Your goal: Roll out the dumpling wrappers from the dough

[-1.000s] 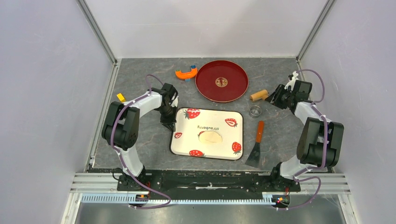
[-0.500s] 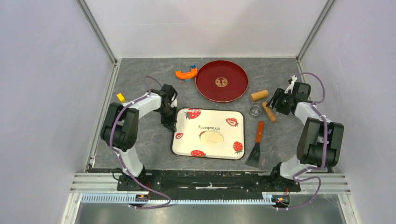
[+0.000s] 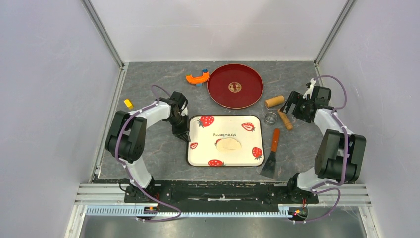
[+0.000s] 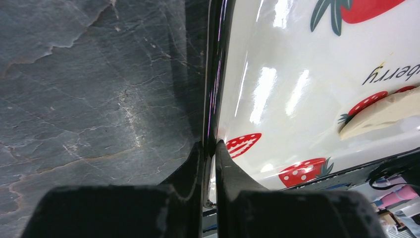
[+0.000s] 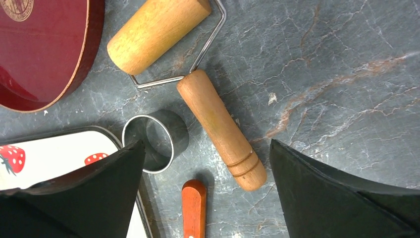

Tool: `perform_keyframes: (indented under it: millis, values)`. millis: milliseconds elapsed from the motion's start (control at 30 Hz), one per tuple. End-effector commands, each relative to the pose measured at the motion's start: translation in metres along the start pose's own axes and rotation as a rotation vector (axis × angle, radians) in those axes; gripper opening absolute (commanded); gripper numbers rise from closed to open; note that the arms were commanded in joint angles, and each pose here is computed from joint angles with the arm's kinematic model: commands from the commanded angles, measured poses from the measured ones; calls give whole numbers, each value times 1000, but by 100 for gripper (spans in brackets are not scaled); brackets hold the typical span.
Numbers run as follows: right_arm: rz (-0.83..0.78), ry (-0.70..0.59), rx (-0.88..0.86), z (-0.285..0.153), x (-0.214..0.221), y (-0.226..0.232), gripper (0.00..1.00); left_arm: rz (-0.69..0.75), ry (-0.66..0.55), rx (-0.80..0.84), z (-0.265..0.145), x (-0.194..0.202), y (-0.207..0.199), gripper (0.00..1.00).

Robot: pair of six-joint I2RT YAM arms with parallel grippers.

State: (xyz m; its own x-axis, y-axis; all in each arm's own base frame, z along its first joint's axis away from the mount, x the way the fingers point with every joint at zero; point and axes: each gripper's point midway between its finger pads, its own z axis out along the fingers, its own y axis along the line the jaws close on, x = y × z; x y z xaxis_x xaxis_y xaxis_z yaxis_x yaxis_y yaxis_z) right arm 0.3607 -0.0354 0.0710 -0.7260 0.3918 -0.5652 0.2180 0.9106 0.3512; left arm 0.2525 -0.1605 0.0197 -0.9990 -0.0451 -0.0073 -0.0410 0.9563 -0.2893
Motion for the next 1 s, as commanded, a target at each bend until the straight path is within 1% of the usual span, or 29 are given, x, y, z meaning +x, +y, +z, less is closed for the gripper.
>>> perform_keyframes:
  millis: [0,33,133,300,367,467,733,967]
  values:
    - [-39,-62,-56,-13,-21,17,98,-43,-28,6,7,-2,-2,2]
    - [-41,-60,-64,-13,-20,19,98,-47,-28,6,7,-1,-2,2]
    - [-40,-47,-92,-13,-17,26,91,-54,-32,10,7,0,-2,2]
    - [-51,-14,-111,-11,-10,34,85,-67,-32,19,8,1,0,2]
    - [-62,1,-118,-9,-7,39,79,-69,-31,18,9,2,1,2]
    - [-83,28,-123,-6,-1,46,72,-71,-28,22,10,4,2,2]
    - [-98,101,-89,9,17,47,43,-66,-23,22,11,6,3,2]
    - [-112,149,-38,20,29,39,31,-66,-24,25,11,6,3,2]
